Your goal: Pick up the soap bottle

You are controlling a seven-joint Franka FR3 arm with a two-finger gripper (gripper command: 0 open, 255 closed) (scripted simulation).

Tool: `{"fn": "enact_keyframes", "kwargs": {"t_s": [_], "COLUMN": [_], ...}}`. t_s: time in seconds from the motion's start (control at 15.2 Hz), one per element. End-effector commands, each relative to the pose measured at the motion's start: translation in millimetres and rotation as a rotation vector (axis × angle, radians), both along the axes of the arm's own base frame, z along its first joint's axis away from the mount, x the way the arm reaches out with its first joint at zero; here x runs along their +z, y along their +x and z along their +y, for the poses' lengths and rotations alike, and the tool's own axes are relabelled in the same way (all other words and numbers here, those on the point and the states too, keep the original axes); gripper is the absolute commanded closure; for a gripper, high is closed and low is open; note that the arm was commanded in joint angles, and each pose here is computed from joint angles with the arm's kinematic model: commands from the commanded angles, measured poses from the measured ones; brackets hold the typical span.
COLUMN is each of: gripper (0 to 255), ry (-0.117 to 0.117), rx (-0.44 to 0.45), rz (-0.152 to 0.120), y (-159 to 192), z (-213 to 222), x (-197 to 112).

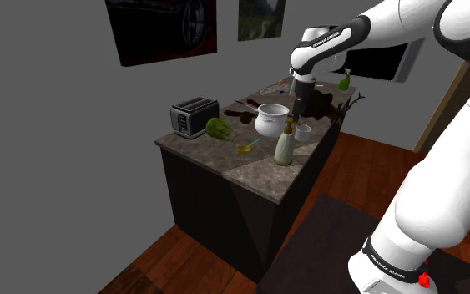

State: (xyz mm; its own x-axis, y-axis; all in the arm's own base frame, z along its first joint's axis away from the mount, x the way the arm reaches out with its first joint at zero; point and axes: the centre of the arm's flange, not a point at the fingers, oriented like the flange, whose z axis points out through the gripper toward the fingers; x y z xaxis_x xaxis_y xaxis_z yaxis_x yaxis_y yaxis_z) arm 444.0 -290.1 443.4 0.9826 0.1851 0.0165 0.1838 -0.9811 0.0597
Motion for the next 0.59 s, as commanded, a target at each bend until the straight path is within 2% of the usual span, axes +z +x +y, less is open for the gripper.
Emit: {"fn": "enact_keyframes", "kwargs": {"t_s": [0.0, 0.53], "gripper": [0, 0], "ry": [0.002, 0.012], "rx": [0.007, 0.029], "rz": [0.002, 0.01], "y": [14, 63], "z": [-20, -104], "x": [-14, -58]}}
